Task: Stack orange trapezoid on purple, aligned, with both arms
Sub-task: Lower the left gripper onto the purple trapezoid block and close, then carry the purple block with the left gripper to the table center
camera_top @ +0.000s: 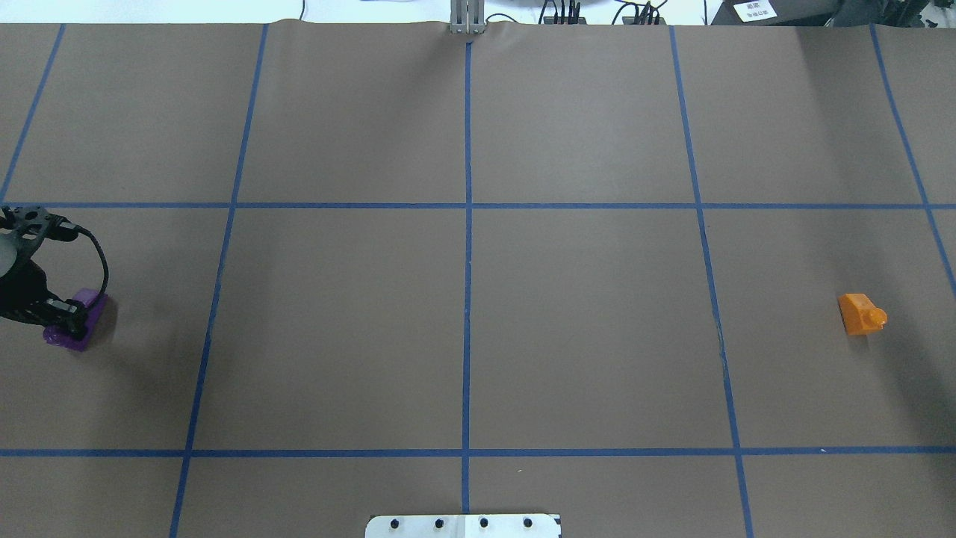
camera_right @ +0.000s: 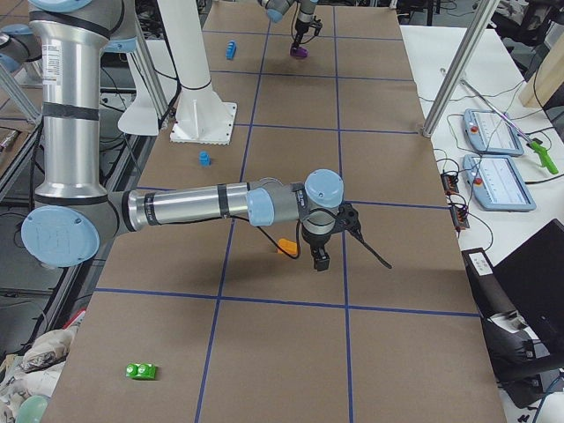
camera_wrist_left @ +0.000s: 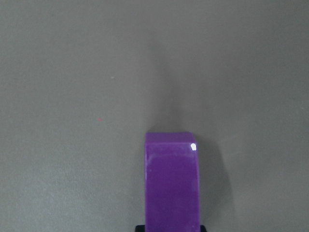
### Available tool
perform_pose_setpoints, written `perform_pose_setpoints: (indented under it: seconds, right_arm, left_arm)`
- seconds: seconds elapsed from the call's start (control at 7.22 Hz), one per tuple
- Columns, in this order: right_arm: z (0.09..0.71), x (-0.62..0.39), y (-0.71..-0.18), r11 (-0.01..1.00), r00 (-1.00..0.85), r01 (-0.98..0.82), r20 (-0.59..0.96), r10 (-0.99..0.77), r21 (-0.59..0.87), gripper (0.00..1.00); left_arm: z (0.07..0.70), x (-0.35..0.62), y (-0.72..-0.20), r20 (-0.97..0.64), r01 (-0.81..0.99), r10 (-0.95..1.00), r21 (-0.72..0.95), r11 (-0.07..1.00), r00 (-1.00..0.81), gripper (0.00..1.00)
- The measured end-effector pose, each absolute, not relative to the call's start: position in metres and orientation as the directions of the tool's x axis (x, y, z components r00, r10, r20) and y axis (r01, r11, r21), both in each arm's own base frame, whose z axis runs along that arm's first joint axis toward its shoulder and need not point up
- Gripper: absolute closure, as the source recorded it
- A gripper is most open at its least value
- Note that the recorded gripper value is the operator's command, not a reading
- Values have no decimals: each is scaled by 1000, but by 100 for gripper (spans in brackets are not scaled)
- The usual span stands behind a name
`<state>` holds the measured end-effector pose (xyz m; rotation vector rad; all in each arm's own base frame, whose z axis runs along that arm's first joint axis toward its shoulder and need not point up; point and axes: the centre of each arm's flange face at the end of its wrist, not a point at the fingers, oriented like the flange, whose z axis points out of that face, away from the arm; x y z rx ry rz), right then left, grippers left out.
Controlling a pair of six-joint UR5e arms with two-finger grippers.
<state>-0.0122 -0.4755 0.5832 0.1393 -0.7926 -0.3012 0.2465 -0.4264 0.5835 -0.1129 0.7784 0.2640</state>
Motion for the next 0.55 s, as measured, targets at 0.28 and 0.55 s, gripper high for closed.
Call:
perform_pose_setpoints:
  seconds: [0.28,0.55]
  right_arm:
    - [583,-13,-476,947,660,216,679,-322,238,0]
    - [584,-16,-474,948,638,216,701,-319,235,0]
  left_arm:
    - [497,272,-448,-750,-228,148,-4,974,645,100]
    - [350,363,-475,-786,-218,115,-26,976,608,100]
